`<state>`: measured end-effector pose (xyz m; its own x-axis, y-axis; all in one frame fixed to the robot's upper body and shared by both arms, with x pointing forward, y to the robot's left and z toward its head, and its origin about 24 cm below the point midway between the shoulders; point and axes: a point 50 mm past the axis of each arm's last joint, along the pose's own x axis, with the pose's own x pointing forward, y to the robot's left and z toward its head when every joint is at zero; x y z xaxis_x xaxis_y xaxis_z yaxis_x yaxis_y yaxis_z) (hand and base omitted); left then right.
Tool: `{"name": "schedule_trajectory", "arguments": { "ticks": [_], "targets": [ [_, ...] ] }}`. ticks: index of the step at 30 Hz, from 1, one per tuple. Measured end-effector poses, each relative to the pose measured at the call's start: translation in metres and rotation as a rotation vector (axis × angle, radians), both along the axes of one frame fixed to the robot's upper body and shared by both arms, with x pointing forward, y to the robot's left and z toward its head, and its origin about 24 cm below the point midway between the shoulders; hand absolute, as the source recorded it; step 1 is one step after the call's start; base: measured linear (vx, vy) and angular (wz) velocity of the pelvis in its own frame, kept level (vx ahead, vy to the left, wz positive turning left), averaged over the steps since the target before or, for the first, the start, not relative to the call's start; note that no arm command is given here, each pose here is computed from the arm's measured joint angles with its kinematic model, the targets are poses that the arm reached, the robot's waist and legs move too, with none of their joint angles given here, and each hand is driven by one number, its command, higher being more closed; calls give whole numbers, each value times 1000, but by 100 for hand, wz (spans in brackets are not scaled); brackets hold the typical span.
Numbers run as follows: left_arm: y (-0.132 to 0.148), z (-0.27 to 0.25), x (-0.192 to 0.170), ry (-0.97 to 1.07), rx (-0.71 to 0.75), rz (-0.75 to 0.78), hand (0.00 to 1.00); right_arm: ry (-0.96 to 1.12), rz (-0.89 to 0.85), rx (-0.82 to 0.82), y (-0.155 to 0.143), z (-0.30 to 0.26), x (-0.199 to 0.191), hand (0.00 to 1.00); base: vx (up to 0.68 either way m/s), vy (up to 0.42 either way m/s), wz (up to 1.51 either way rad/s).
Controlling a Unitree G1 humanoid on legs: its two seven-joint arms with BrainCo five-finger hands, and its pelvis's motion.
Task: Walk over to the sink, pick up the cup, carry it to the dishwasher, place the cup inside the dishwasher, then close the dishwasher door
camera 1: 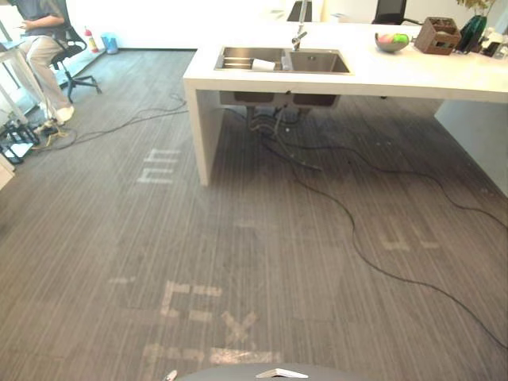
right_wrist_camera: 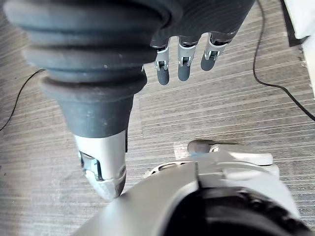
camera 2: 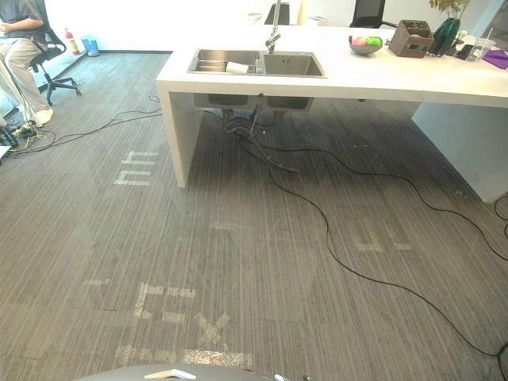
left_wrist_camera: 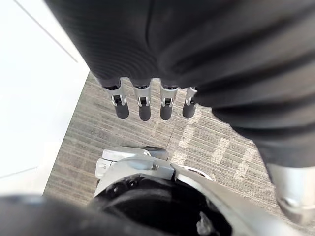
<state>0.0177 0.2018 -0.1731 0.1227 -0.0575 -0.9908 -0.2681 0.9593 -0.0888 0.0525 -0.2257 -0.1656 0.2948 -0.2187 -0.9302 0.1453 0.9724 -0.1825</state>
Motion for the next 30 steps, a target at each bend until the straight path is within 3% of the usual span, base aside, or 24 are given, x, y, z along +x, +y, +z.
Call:
{"name": "schedule_trajectory", "arguments": {
  "ticks": [10, 30],
  "targets": [
    [0, 1, 8, -70, 34, -95, 0, -72, 84, 106, 5, 2, 14, 0, -66, -2, 1],
    [3, 6, 25, -222, 119, -253, 0, -154, 33, 262, 14, 4, 20, 0, -2, 0, 0]
  ]
}}
